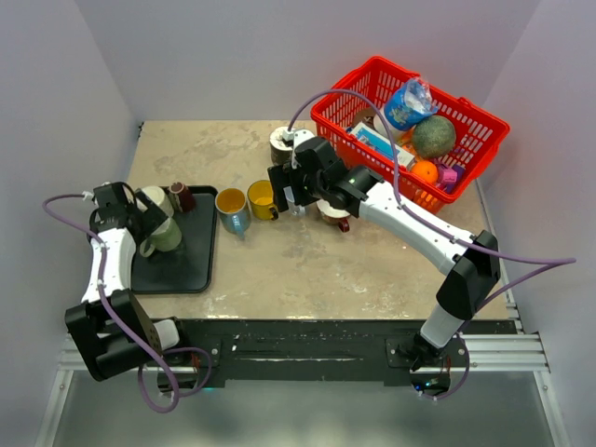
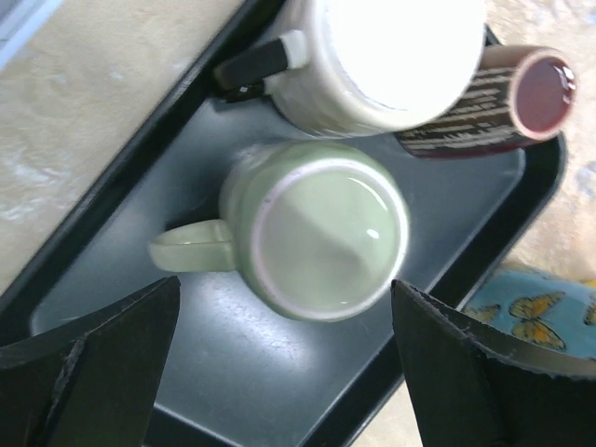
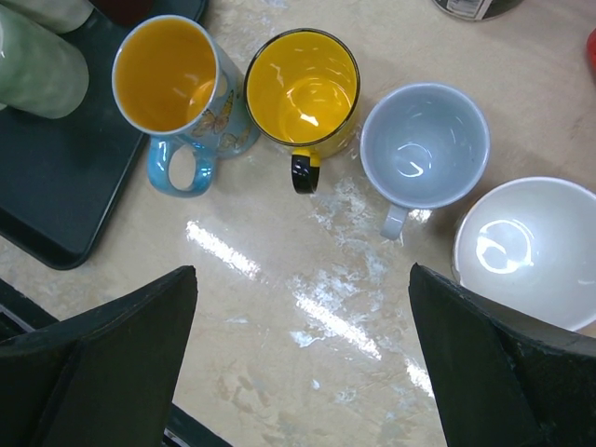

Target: Turn the mug right side up

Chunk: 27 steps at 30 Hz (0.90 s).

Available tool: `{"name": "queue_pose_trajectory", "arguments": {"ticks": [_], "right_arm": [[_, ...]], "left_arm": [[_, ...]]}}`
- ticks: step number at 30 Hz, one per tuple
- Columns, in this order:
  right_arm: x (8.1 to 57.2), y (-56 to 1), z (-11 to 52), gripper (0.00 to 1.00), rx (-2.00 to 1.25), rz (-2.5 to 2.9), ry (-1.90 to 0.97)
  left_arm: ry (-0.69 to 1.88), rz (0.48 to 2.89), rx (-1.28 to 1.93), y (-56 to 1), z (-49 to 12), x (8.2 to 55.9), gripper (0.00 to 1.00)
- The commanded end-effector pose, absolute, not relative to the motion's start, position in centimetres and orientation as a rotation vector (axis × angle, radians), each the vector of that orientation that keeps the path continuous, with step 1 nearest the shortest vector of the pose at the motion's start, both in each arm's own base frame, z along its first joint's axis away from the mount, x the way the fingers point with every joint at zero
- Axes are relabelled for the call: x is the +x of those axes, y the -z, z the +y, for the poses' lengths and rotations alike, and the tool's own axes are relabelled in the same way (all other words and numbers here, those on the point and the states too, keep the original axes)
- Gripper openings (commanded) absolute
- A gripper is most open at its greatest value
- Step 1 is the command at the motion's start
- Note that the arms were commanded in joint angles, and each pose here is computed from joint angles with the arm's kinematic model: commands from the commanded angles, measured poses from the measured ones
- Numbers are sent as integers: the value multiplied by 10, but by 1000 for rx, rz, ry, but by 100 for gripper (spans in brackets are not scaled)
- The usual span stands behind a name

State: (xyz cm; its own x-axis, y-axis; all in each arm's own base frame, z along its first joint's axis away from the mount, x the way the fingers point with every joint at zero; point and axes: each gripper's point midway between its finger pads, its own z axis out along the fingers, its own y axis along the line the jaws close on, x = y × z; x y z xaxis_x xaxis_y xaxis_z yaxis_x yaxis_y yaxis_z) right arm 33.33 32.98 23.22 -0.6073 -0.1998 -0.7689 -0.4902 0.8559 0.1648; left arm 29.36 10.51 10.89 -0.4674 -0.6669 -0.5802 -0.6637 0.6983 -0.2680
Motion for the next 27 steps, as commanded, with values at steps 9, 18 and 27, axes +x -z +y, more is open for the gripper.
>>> {"name": "queue_pose_trajectory", "arguments": {"ticks": [9,18,27], "right_arm": [[333,-242,312,99,-465,2178,-427],[330,-239,303,99,-439,2168,-429],[328,-234,293,99,-403,2169,-405]], "left_arm": [[-371,2017,-1296,-144,170,259,98],[-407,2104,-1415,-93,187,251,93],[-251,2179,-1280,-74,172,271,91]]}}
